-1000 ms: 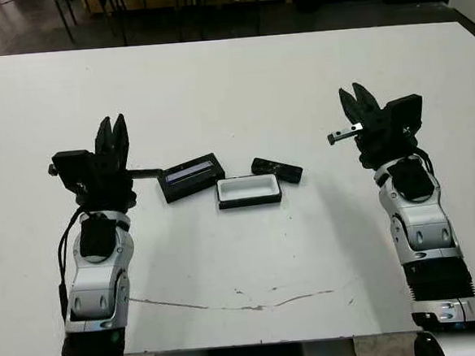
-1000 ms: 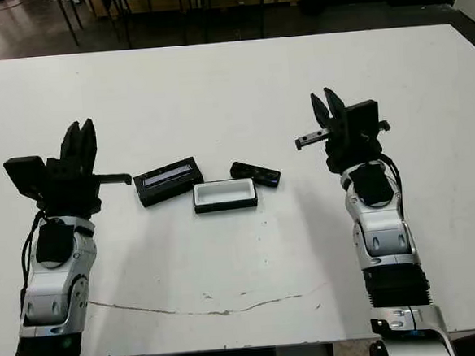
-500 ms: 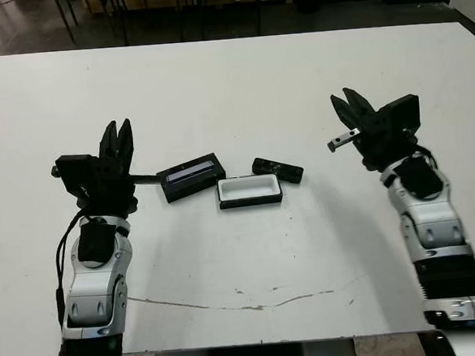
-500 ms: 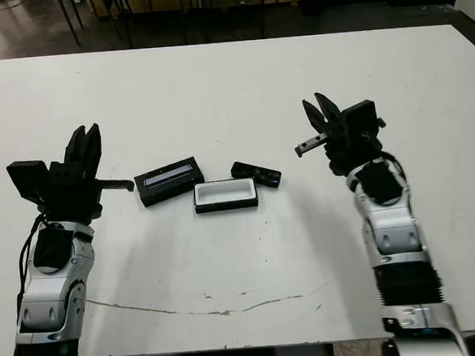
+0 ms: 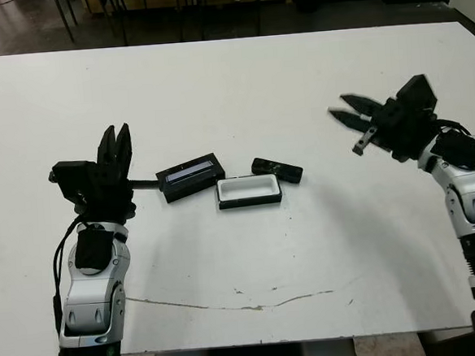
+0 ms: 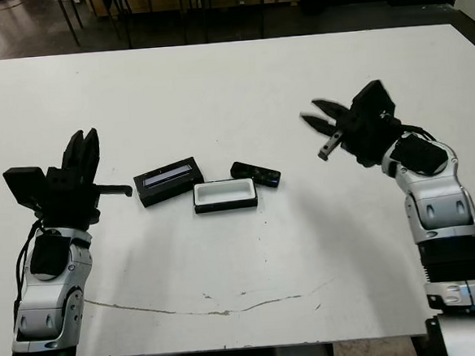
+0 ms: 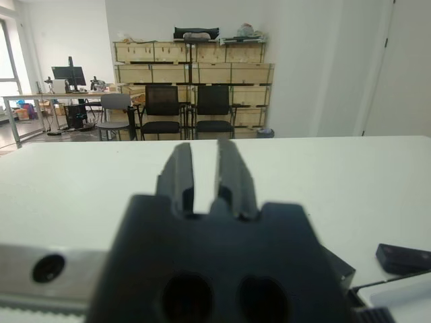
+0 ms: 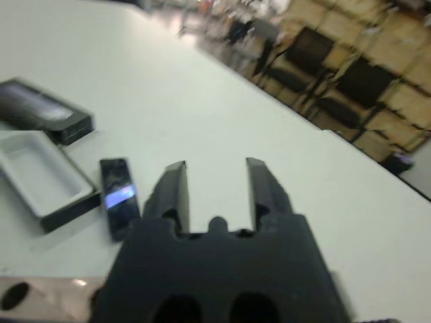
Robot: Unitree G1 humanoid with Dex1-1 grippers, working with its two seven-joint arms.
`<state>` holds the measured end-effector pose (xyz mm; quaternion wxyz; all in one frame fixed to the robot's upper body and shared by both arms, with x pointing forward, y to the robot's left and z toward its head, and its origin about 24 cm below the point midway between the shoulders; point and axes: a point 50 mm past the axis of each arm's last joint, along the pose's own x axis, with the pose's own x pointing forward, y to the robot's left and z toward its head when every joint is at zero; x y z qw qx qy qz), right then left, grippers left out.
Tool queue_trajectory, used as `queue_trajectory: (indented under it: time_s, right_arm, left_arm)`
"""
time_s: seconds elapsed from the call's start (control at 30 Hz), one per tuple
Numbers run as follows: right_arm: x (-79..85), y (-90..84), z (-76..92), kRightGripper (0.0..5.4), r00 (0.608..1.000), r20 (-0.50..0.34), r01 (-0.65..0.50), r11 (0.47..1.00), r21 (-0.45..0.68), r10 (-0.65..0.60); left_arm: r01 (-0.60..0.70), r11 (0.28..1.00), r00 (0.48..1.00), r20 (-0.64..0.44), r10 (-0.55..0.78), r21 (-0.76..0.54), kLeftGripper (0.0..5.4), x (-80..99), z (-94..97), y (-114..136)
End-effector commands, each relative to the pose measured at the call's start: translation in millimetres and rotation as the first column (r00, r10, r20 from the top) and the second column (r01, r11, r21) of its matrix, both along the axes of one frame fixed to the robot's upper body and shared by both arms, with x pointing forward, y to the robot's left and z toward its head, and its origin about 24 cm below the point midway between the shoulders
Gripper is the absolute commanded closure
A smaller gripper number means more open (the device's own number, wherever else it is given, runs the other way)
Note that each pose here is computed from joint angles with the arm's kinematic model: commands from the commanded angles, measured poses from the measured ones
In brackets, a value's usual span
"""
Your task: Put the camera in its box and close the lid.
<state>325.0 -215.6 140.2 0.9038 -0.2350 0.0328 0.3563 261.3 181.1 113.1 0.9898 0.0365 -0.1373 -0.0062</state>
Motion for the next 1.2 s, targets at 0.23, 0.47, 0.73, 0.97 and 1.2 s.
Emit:
queue_trajectory:
  time_s: [0.23, 0.47, 0.73, 0.97, 1.2]
  right_arm:
    - [0.9, 9.2, -16.2, 2.17, 0.975, -0.183, -0.149, 0.983, -0.102, 0.129]
    - [-1.7, 13.1, -24.0, 0.69, 0.961, -0.227, -0.186, 0.978, -0.093, 0.161]
    - [-4.8, 12.1, -33.6, 1.9, 0.955, -0.247, -0.196, 0.974, -0.11, 0.164]
    - [-5.1, 11.9, -38.1, 1.97, 0.953, -0.254, -0.2, 0.972, -0.126, 0.164]
    - [-5.1, 13.0, -42.4, 1.7, 0.946, -0.275, -0.209, 0.971, -0.12, 0.169]
  left_arm:
    - [-0.008, 1.0, 0.999, -0.047, 0.009, 0.03, 5.4, -3.4, -5.8, 6.8]
    - [-0.008, 0.999, 0.999, -0.052, 0.011, 0.046, 5.4, -4.1, -6.3, 6.4]
    - [-0.008, 0.998, 0.998, -0.056, 0.011, 0.055, 5.4, -4.6, -6.7, 6.2]
    - [-0.008, 0.998, 0.999, -0.051, 0.011, 0.057, 5.4, -5.0, -6.7, 6.4]
    - [-0.01, 0.998, 0.998, -0.056, 0.013, 0.056, 5.4, -4.5, -7.1, 6.5]
